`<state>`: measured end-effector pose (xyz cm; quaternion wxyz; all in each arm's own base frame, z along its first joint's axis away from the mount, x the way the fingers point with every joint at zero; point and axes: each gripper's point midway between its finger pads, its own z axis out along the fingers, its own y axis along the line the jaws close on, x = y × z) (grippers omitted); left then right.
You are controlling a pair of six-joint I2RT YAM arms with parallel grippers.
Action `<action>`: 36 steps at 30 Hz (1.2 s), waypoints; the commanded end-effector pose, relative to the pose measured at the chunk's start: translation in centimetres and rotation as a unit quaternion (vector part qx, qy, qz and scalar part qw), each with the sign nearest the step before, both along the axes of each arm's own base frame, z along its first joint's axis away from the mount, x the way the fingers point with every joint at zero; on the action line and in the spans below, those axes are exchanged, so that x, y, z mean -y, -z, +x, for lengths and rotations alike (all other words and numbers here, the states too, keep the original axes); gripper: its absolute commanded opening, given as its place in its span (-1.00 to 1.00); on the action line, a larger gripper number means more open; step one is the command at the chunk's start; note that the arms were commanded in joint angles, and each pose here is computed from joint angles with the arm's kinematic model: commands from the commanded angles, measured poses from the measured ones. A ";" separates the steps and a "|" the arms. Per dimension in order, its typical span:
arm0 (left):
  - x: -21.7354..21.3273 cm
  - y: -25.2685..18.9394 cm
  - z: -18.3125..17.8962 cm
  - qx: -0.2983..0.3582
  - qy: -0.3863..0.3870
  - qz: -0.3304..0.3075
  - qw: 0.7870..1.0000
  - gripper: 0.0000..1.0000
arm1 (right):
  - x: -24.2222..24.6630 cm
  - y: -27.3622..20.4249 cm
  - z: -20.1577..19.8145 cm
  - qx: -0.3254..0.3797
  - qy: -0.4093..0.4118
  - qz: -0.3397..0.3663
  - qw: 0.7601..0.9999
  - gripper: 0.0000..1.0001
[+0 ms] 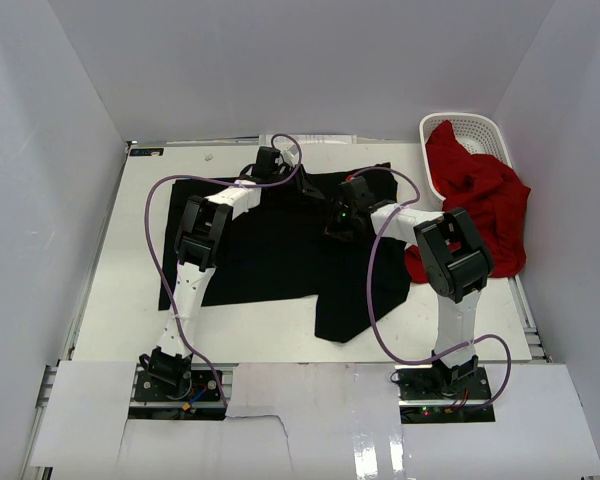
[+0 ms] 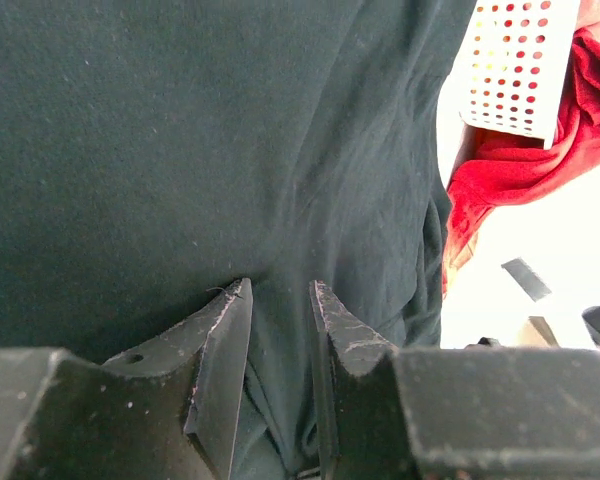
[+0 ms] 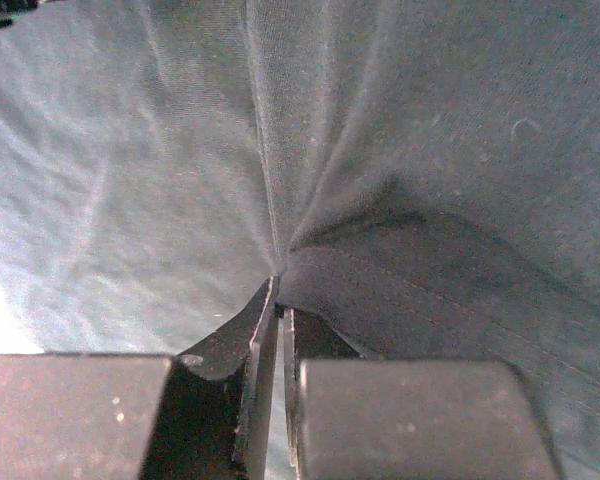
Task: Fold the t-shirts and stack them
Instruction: Fold the flattened tshirt in 1/3 of the way
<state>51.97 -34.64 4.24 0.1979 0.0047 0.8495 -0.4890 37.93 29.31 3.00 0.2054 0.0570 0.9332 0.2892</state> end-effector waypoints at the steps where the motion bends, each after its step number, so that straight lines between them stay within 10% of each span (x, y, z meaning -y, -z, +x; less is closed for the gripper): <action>1: -0.3 -4.2 0.6 0.036 -0.002 -0.012 0.999 -0.19 | -1.9 -3.0 -0.6 -0.014 0.009 0.074 0.997 -0.85; 10: -0.4 -4.4 0.6 0.037 -0.002 -0.013 0.999 -0.19 | -4.1 -4.3 -3.3 -0.095 0.001 0.168 0.981 0.48; 12: -0.4 -4.6 0.6 0.039 -0.002 -0.013 0.999 -0.18 | -4.2 -5.0 -4.0 -0.096 -0.013 0.176 0.980 0.50; 19: -0.4 -4.8 0.6 0.040 0.000 -0.015 0.999 -0.18 | -1.0 -8.6 -3.6 -0.005 -0.039 0.112 0.993 0.50; 25: -0.5 -4.7 0.6 0.039 0.001 -0.014 0.999 -0.18 | 7.0 -8.7 -0.8 0.110 -0.007 -0.130 0.985 0.47; 32: -0.5 -4.6 0.6 0.037 0.000 -0.014 0.999 -0.18 | 12.1 -4.5 0.2 0.095 0.007 -0.260 0.961 0.27; 35: -0.6 -4.6 0.6 0.038 0.001 -0.012 0.999 -0.17 | 13.7 -2.9 0.1 0.072 0.015 -0.285 0.956 -0.16; 36: -0.6 -4.5 0.6 0.037 0.002 -0.011 0.999 -0.17 | 14.1 -2.5 0.1 0.068 0.017 -0.288 0.955 -0.66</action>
